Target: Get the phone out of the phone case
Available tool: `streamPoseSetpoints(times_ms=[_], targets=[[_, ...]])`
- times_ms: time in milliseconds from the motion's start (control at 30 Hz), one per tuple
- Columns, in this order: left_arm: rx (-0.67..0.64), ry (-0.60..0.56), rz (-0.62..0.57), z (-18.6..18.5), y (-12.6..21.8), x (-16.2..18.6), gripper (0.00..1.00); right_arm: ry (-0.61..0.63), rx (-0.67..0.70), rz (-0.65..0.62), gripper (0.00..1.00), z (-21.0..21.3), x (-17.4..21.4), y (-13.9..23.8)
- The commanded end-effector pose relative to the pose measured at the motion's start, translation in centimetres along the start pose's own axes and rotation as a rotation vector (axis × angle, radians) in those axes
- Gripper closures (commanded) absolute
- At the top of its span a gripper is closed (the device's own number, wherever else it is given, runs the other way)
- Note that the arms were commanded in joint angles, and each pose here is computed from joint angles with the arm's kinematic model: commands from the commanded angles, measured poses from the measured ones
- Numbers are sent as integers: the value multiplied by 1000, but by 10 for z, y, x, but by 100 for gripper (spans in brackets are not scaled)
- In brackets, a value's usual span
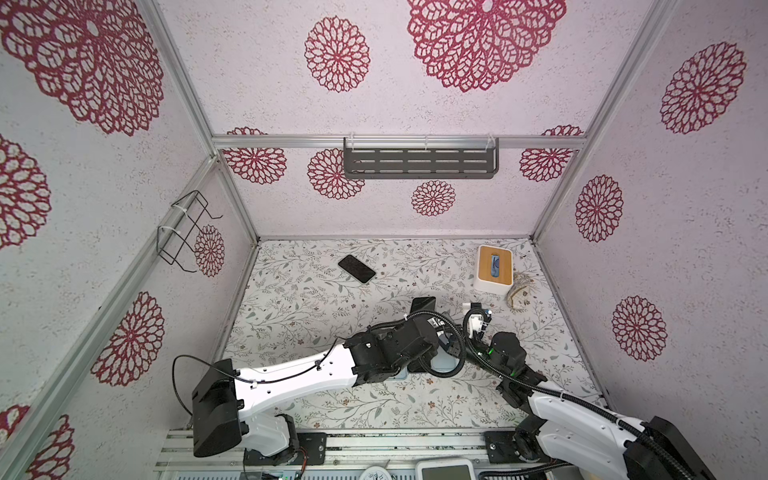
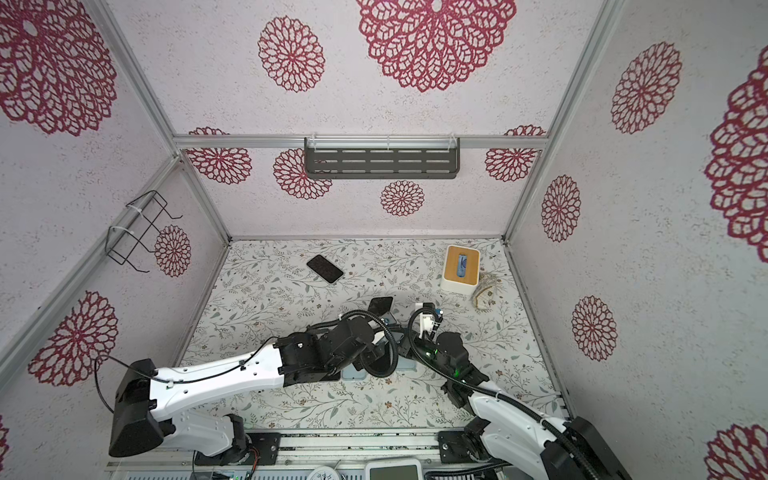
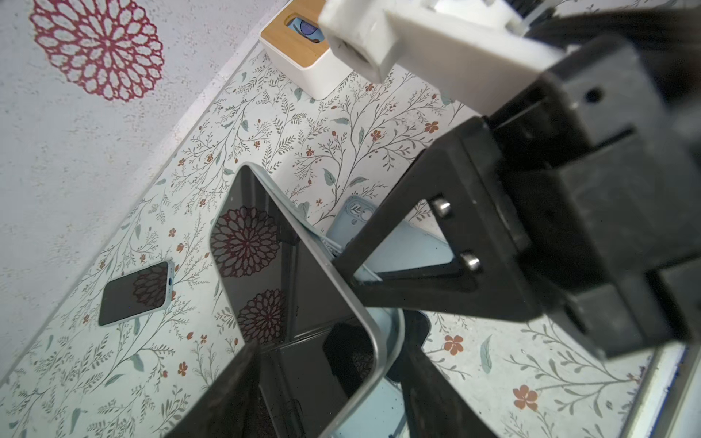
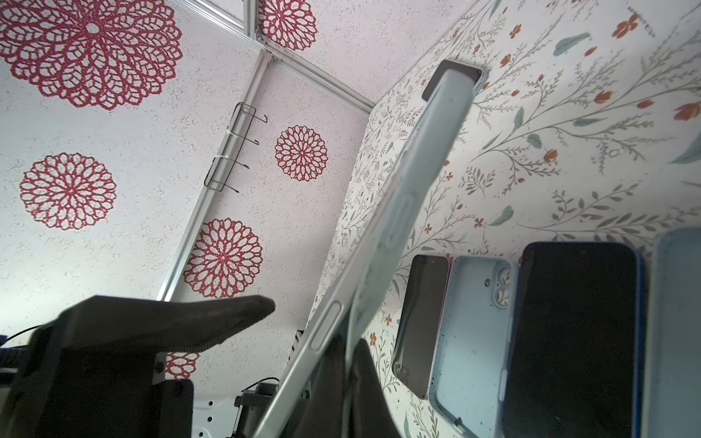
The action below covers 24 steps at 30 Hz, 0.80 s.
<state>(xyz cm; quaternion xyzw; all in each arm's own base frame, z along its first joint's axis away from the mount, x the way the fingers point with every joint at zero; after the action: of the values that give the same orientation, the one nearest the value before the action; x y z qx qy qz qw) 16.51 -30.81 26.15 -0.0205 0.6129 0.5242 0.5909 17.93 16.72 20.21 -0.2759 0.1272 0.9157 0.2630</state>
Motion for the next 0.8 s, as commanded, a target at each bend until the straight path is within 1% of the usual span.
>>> streamPoseSetpoints(times_ms=[0, 167, 300, 433, 600, 767], targets=[[-44, -35, -38, 0, -1, -11, 41, 50, -135, -91, 100, 28, -20, 4], [-58, -63, -41, -3, -8, -13, 50, 47, -142, -88, 100, 29, -20, 4], [-62, -79, -38, -4, -11, -13, 63, 48, -145, -87, 100, 29, -20, 4], [-57, -85, -45, -5, -12, -13, 74, 48, -146, -87, 100, 30, -20, 4], [-51, -91, -55, -6, -11, -11, 84, 45, -146, -87, 100, 29, -20, 4], [-37, -83, -75, -6, -8, -10, 91, 45, -149, -86, 100, 30, -20, 4]])
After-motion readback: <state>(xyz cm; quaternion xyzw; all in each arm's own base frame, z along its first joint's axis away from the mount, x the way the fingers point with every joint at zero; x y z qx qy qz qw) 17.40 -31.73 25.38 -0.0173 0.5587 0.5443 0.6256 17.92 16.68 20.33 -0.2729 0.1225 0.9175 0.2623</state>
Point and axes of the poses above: each gripper's point midway between its finger pads, its own y axis back along the fingers, its own z axis along the line the jaws close on, x = y × z, the point moved 9 cm from there along y, back along the fingers, and after that the axes turned 8 degrees about y, right-handed, at the moved point
